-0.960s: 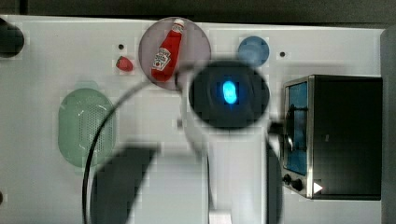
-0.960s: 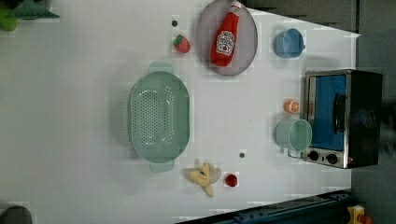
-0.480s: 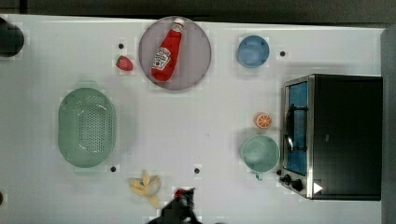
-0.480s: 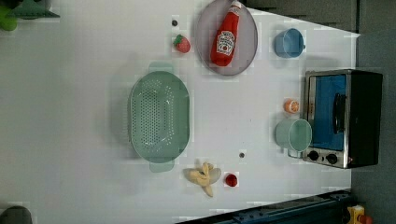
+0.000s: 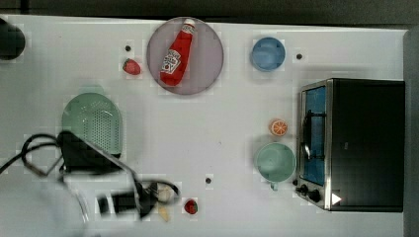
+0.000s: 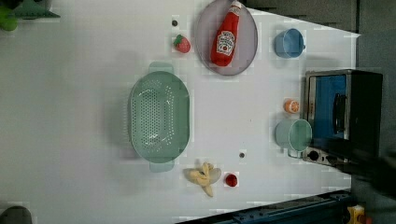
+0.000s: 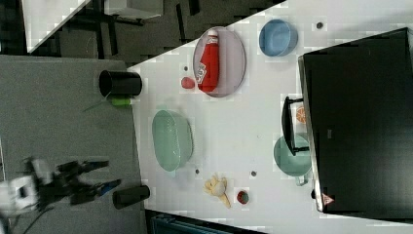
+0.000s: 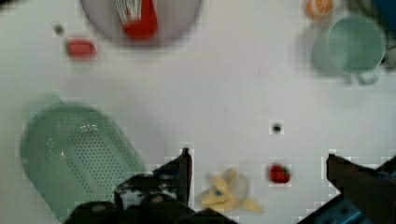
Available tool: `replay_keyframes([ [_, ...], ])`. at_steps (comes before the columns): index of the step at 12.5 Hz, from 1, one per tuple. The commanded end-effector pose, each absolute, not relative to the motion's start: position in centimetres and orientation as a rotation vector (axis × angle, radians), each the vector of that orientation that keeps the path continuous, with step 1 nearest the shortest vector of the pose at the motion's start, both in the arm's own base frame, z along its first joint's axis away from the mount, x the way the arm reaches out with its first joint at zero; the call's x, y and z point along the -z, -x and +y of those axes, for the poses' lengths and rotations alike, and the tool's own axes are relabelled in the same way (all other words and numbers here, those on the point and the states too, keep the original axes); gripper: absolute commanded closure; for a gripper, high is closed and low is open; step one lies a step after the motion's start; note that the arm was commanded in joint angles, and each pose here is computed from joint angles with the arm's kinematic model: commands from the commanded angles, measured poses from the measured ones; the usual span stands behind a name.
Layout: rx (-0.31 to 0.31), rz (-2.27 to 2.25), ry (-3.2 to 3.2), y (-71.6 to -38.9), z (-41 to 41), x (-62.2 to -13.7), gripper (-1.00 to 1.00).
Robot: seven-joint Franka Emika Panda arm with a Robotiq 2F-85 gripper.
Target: Drag strainer left to right.
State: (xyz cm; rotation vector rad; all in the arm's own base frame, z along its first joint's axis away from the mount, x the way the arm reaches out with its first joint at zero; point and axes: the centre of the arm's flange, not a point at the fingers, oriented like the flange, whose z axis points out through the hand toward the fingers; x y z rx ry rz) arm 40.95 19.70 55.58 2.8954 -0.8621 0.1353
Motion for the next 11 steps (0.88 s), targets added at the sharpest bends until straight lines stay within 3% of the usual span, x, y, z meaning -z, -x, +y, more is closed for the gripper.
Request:
replay_keyframes([
  [1,-0.083,-1.190,-2.790,-41.9,23.8,-50.0,-1.00],
  [4,-0.011,-1.490,-2.695,-43.4,29.0,-43.1,-1.00],
  [9,0.204,-1.893,-2.439,-45.4,31.8,-31.9,-1.00],
  [11,0.241,-1.978,-2.382,-46.2,32.1,-27.9,-1.00],
])
